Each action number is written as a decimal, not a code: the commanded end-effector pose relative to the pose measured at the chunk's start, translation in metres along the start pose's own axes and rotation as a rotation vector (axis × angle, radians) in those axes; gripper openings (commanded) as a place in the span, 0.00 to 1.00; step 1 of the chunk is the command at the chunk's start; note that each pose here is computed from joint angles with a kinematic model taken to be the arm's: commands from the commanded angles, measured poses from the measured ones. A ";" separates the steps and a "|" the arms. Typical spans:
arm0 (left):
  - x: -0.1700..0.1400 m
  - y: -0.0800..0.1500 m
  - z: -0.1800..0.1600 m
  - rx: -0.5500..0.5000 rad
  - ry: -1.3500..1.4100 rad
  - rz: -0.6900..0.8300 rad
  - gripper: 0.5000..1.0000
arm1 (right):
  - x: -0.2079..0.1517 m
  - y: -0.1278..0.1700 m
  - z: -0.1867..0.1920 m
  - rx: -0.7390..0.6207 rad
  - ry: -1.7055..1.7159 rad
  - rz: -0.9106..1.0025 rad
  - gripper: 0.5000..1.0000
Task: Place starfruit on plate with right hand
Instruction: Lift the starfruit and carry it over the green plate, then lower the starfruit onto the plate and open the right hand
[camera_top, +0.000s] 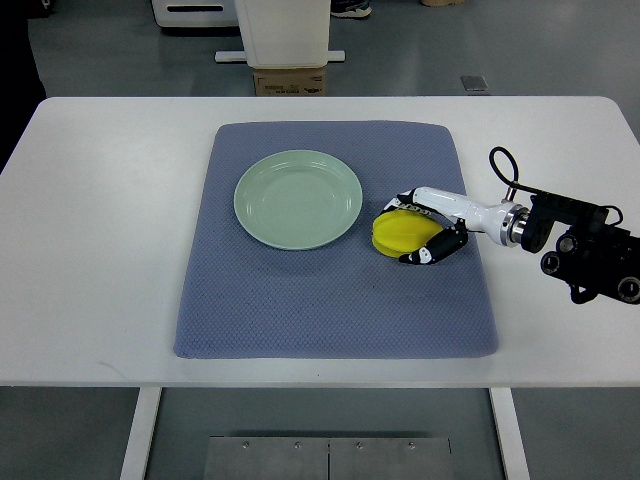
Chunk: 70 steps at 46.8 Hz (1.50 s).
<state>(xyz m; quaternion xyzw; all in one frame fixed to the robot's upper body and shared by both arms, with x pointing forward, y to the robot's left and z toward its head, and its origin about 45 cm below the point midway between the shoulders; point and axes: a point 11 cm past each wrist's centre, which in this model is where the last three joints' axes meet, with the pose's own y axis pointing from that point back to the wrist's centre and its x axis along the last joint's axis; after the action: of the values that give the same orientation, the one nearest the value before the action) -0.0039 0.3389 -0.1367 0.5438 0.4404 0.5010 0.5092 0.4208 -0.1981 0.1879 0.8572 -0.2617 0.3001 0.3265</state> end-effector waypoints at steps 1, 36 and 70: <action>0.000 0.000 0.000 0.000 0.000 0.000 1.00 | 0.004 0.000 -0.002 0.004 0.001 0.008 0.00; 0.000 0.000 0.000 0.000 0.000 0.000 1.00 | 0.068 -0.063 -0.092 0.093 0.007 0.141 0.00; 0.000 0.000 0.000 0.000 0.000 0.000 1.00 | 0.023 -0.098 -0.102 0.061 -0.065 0.098 0.00</action>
<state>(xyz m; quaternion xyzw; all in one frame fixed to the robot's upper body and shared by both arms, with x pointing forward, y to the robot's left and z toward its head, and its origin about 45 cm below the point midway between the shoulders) -0.0039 0.3389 -0.1367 0.5438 0.4404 0.5011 0.5092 0.4658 -0.0651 0.2319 0.8623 -0.3040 0.3012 0.2709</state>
